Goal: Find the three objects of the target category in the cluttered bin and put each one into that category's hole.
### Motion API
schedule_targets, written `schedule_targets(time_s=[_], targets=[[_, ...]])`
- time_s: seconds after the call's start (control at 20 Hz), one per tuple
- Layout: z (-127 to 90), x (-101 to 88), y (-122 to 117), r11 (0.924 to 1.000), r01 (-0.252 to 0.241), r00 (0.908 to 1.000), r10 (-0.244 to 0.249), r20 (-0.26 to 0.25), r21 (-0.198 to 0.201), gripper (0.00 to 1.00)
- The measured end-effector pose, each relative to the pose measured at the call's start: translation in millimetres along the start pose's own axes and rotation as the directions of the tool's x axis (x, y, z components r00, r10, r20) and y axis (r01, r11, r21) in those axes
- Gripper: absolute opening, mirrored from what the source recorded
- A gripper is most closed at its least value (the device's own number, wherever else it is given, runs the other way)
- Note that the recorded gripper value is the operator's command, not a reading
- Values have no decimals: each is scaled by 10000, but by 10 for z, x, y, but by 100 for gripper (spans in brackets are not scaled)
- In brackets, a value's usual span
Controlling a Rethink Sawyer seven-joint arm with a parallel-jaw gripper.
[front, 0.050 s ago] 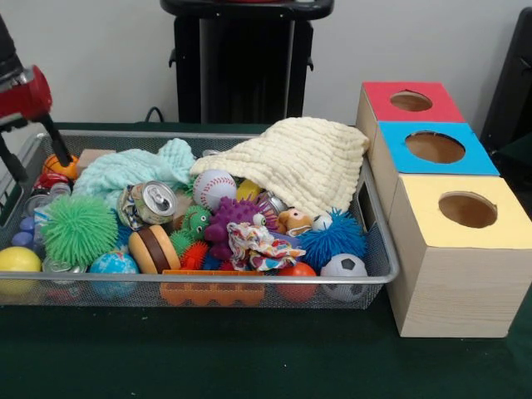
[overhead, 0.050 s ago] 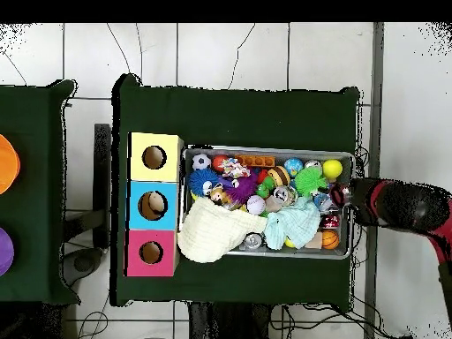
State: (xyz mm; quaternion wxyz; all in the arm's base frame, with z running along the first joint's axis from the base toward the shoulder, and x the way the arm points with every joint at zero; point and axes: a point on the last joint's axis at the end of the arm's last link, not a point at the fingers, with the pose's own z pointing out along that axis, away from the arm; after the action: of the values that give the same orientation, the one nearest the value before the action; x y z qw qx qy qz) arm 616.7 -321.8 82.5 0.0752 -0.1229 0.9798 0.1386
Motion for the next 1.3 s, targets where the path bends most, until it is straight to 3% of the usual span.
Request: schedule_targets(time_s=[0.4, 1.3], targets=[[-368, -41, -45, 9990, -10, 10000, 7, 66, 449, 100], [-185, 65, 140, 9999, 167, 9996, -166, -222, 26, 100]])
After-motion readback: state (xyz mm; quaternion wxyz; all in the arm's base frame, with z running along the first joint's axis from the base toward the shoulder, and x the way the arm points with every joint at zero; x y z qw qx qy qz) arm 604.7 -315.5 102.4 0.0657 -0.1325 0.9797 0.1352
